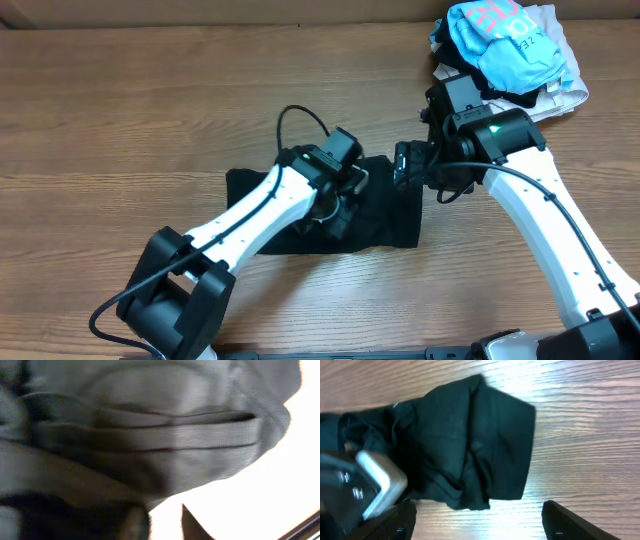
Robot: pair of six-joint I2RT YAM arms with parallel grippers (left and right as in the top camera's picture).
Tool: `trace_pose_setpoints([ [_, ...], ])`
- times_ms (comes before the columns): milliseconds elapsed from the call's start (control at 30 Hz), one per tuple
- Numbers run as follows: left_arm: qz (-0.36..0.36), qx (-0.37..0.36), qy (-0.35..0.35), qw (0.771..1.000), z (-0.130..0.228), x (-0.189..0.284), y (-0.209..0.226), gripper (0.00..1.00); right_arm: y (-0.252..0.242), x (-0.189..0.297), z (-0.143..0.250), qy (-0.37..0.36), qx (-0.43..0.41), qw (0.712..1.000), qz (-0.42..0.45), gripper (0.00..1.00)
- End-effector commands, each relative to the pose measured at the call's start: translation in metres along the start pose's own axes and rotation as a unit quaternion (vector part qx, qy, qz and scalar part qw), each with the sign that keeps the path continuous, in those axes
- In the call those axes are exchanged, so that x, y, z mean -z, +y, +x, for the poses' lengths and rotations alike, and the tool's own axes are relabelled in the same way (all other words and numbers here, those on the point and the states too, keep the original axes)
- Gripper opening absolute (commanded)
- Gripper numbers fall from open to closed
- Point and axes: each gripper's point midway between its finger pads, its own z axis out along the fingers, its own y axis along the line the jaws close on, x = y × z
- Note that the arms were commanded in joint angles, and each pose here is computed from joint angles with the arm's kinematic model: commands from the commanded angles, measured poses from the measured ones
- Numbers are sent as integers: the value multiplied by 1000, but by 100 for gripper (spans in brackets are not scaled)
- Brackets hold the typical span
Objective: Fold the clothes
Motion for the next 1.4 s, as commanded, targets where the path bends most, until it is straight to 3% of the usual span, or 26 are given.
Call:
trace_pose_setpoints([
  [0,15,-12,-9,1000,-6,1,-14,96,-15,0,-7,-4,-28,1000,6,84],
  [267,-11,38,-23,999,-18,28,14,100,-29,-4,-3,9,-45,999,15,84],
  [633,-37,84,-171,981,-64,172,68,100,-27,-89,49,74,-49,994,-55,84],
  [700,-42,84,-189,978,-68,183,76,100,-29,-105,53,65,-47,995,-64,79],
  [867,-48,85,-190,977,-66,186,86,100,-35,-130,60,45,-48,995,-72,71],
  [1367,-76,91,-178,977,-59,185,96,100,-58,-176,68,49,-81,995,-33,71],
])
